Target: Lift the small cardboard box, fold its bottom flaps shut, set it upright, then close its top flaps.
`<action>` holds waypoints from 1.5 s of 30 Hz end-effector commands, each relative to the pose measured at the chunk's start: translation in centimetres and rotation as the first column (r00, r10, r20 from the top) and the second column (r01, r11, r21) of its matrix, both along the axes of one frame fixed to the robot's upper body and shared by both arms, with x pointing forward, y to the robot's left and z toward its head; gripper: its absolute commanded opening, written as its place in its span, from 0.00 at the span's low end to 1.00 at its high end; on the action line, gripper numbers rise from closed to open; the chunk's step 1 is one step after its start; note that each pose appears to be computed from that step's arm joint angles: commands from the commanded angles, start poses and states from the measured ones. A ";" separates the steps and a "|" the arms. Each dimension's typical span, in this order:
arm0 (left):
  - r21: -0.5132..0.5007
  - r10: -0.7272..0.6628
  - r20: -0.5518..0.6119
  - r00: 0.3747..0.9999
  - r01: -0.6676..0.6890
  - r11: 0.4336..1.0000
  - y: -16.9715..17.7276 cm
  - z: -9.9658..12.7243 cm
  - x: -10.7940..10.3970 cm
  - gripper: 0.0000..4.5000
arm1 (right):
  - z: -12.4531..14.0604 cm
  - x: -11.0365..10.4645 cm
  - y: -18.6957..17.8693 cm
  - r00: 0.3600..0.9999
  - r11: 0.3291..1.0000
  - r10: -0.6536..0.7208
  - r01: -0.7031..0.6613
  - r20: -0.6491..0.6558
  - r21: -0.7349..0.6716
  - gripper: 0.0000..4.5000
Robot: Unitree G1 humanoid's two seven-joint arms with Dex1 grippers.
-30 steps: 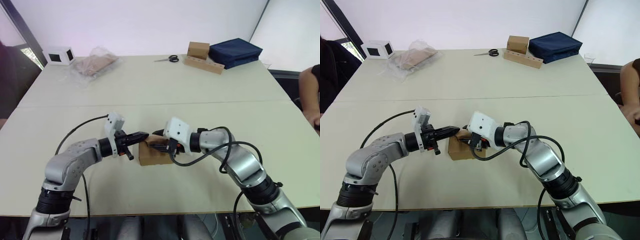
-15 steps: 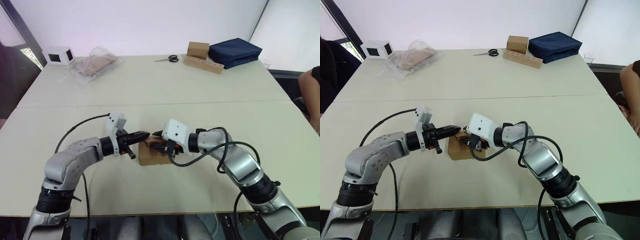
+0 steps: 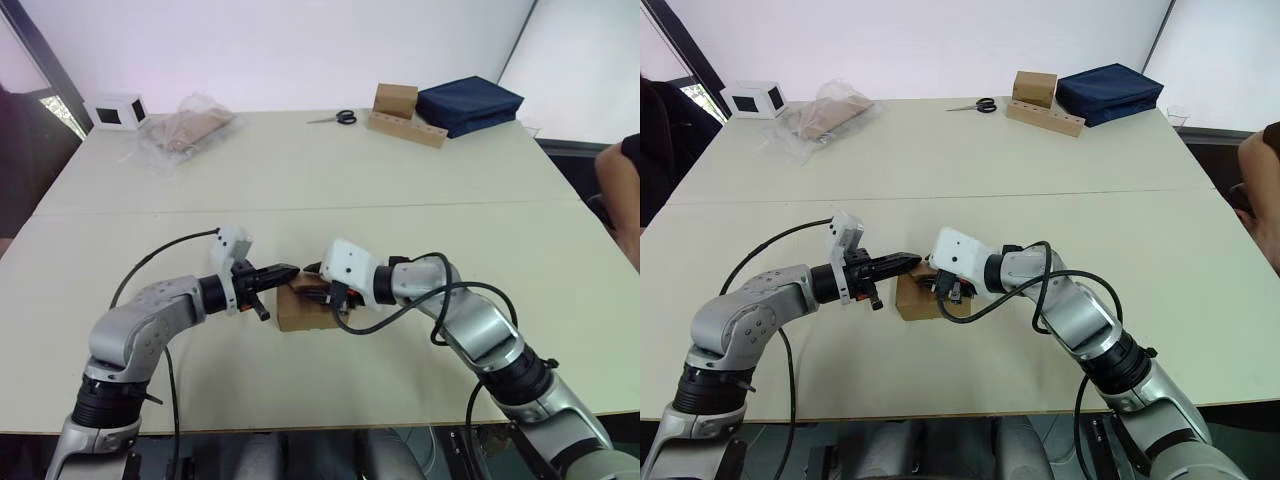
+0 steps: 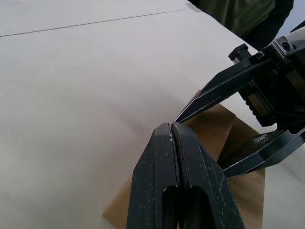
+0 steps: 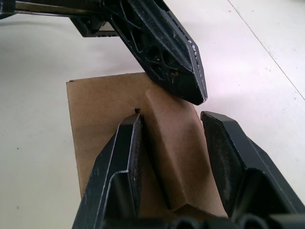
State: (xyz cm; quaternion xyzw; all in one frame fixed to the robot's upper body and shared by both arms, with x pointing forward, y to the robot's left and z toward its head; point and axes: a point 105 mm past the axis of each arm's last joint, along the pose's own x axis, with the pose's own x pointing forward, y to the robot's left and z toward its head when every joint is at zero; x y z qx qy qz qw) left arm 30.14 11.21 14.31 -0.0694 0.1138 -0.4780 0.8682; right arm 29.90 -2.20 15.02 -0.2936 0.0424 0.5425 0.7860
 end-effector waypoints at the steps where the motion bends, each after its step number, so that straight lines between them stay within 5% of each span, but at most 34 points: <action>1: 0.018 -0.004 -0.006 1.000 0.004 1.000 0.3 -0.6 -0.1 0.00 | 0.9 -0.6 0.4 1.000 0.998 0.015 -0.015 -0.009 0.057 0.44; 14: 0.030 -0.055 0.055 0.997 0.054 0.998 0.1 0.6 -0.6 0.00 | 3.4 -1.6 -1.6 0.970 0.921 -0.021 0.113 -0.243 0.373 0.44; 22: 0.045 -0.083 0.077 0.994 0.080 0.996 -0.3 1.8 -0.7 0.00 | 1.9 -2.3 -2.1 0.956 0.937 -0.042 0.138 -0.289 0.321 0.44; 33: 0.227 -0.130 0.078 0.988 0.110 0.968 -1.0 -0.8 -1.7 0.00 | -1.1 -3.1 -1.4 0.941 0.970 -0.043 0.120 -0.336 0.211 0.44; 45: 0.250 -0.126 0.074 0.989 0.104 0.963 -0.9 -1.7 -2.0 0.00 | -1.4 -2.8 -1.6 0.941 0.973 -0.058 0.129 -0.335 0.194 0.44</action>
